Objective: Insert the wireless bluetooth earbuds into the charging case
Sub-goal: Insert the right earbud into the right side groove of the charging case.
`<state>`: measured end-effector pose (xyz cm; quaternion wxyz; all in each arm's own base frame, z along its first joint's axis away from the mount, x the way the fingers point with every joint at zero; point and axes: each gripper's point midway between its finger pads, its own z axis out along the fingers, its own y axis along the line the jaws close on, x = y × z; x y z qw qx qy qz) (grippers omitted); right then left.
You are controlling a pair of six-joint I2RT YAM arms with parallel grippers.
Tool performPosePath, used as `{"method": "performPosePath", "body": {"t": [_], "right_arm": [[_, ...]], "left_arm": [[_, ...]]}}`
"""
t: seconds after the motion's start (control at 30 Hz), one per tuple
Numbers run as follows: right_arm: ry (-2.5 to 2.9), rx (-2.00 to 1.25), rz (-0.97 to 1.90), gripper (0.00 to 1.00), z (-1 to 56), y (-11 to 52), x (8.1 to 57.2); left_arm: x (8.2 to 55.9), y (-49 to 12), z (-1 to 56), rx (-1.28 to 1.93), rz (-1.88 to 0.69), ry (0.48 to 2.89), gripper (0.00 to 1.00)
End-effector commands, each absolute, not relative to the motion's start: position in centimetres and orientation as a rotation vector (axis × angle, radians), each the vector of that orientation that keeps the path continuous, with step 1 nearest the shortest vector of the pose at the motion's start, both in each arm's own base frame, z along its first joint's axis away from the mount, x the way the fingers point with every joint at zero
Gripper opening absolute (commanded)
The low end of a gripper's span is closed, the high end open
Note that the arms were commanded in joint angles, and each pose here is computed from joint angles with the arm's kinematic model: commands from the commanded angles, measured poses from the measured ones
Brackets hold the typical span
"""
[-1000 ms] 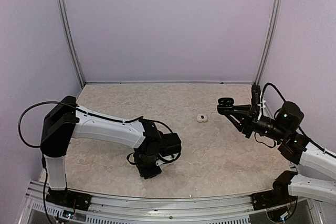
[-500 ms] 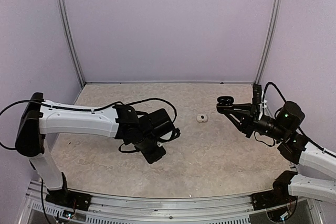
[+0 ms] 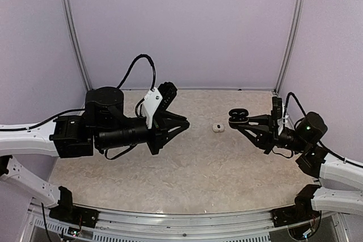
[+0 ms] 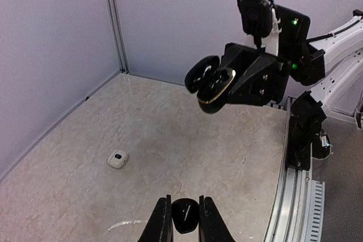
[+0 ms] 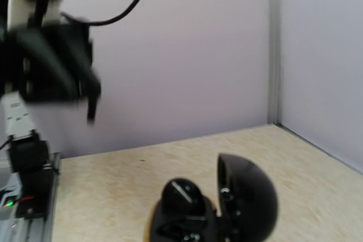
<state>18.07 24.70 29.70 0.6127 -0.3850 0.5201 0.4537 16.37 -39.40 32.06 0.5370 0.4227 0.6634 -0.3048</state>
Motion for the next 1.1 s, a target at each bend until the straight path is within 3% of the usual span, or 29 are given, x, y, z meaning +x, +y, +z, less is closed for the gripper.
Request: {"method": "performPosePath", "body": {"t": [0.0,0.27,1.07], "right_arm": [[1.05,-1.012,1.028,0.0,30.4,26.1,15.4],[0.977,-1.083,0.975,0.0,30.7,28.4,14.0],[0.931,-1.09,1.006,0.0,32.1,29.0,12.5]], "left_arm": [[13.8,-40.8,39.2,0.958,-0.849,1.259,0.09],[11.3,-44.2,40.8,1.003,-0.946,1.107,0.09],[11.3,-49.7,37.1,1.103,-0.942,1.152,0.09]]}}
